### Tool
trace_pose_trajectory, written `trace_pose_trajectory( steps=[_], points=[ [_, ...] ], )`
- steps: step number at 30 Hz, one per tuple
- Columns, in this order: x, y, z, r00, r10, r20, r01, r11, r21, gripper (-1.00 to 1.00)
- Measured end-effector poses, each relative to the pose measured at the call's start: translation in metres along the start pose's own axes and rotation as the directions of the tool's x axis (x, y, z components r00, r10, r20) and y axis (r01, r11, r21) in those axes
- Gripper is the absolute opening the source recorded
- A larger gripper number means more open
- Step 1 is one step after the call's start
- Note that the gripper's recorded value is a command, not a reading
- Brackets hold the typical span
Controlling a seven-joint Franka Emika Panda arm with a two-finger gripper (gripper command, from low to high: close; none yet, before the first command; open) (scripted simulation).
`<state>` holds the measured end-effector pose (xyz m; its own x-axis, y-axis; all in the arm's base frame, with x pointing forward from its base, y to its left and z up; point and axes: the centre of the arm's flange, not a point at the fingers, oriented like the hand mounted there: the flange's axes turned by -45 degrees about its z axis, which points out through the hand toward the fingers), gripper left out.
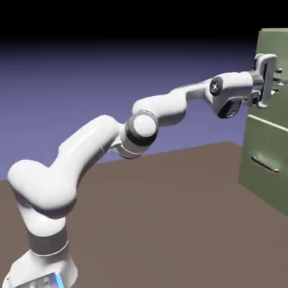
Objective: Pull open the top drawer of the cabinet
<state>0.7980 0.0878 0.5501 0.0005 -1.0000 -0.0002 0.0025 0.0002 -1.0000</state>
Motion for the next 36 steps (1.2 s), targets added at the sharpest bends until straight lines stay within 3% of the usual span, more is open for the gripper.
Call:
trace_pose_trajectory(
  steps=[36],
  points=[
    [0.0,0.0,-0.05,1.0,0.0,0.0,0.0,1.0,-0.001,-1.0]
  ],
)
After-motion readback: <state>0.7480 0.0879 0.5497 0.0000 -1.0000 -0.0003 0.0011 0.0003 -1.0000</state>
